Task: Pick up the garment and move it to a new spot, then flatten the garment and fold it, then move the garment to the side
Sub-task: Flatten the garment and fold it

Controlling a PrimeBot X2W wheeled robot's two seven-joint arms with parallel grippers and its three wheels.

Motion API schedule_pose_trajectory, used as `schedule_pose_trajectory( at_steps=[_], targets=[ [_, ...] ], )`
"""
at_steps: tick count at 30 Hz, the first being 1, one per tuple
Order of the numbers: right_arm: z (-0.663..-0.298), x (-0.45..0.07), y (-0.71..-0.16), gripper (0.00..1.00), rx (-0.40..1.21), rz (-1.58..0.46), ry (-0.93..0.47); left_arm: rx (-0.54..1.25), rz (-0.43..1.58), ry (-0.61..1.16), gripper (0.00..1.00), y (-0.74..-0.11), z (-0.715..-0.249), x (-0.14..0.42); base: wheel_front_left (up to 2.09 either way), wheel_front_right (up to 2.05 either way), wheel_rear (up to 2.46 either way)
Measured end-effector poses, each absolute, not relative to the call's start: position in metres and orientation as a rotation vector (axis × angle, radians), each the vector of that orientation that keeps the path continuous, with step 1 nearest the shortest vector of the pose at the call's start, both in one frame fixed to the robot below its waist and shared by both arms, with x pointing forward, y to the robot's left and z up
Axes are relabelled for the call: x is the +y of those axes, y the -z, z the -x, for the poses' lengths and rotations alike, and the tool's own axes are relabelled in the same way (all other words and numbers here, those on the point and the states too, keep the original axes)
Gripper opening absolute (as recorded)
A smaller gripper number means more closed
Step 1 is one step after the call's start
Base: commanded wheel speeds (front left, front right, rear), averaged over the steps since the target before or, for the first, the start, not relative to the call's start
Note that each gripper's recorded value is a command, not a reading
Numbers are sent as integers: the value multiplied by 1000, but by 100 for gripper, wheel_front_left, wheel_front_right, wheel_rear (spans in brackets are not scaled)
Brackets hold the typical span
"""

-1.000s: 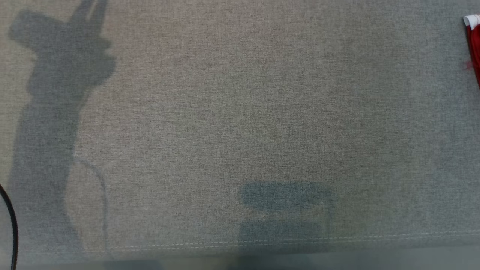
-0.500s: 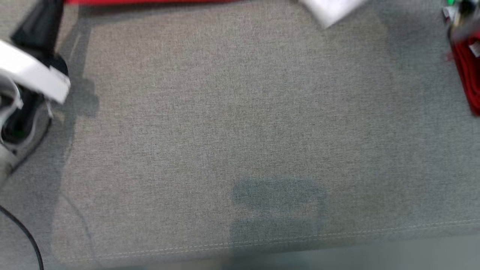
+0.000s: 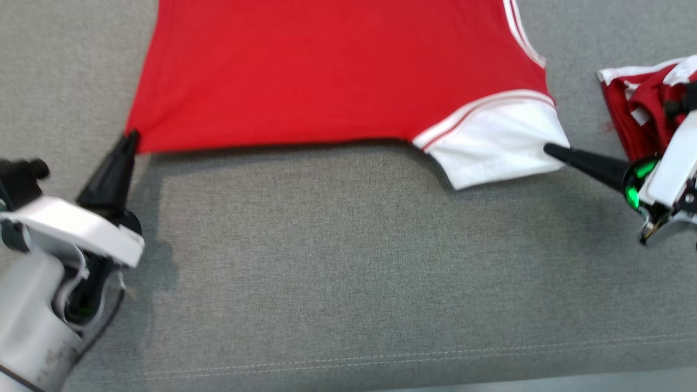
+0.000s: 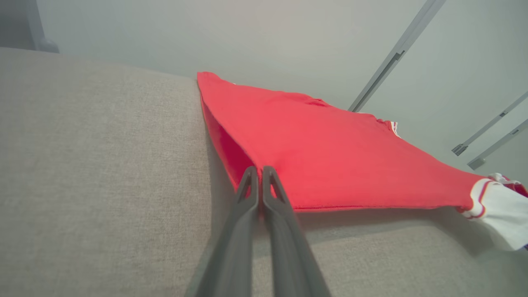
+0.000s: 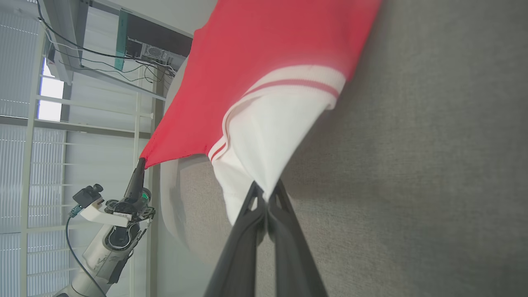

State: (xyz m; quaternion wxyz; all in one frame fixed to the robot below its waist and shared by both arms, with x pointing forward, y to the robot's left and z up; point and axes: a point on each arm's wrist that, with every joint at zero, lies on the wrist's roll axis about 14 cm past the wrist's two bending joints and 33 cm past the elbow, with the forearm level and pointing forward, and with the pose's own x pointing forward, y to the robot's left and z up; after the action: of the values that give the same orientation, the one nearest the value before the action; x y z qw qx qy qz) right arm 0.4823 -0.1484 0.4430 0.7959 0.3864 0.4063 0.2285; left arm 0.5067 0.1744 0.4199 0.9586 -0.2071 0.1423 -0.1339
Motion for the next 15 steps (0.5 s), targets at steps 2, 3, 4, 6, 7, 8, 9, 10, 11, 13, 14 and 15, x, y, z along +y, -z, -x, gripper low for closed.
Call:
schedule_pose_trajectory(
  at_steps=[2, 3, 4, 6, 7, 8, 9, 10, 11, 13, 14, 15],
  targets=[
    [-472, -147, -447, 0, 858, -842, -491, 293, 422, 265, 0, -419, -493, 173, 0, 0, 0],
    [-467, -146, -447, 0, 858, -849, -492, 294, 420, 262, 0, -419, -486, 173, 0, 0, 0],
    [-462, -146, -448, 0, 855, -856, -489, 295, 421, 258, 0, -419, -480, 173, 0, 0, 0],
    [-450, -145, -446, 0, 859, -868, -485, 293, 431, 249, 0, -420, -469, 172, 0, 0, 0],
    [-444, -144, -446, 0, 861, -873, -482, 292, 434, 246, 0, -421, -464, 172, 0, 0, 0],
    [-439, -143, -446, 0, 856, -881, -478, 288, 442, 238, 0, -422, -459, 173, 0, 0, 0],
    [-435, -142, -446, 0, 855, -885, -478, 285, 449, 230, 0, -423, -455, 173, 0, 0, 0],
    [-431, -141, -447, 0, 851, -890, -480, 286, 449, 226, 0, -424, -450, 174, 0, 0, 0],
    [-427, -139, -447, 0, 851, -894, -481, 288, 444, 226, 0, -423, -445, 174, 0, 0, 0],
    [-420, -136, -446, 0, 858, -900, -484, 293, 437, 224, 0, -422, -436, 174, 0, 0, 0],
    [-420, -136, -446, 0, 858, -900, -484, 293, 437, 224, 0, -422, -436, 174, 0, 0, 0],
    [-416, -136, -445, 0, 863, -902, -483, 292, 442, 217, 0, -422, -432, 175, 0, 0, 0]
  ],
)
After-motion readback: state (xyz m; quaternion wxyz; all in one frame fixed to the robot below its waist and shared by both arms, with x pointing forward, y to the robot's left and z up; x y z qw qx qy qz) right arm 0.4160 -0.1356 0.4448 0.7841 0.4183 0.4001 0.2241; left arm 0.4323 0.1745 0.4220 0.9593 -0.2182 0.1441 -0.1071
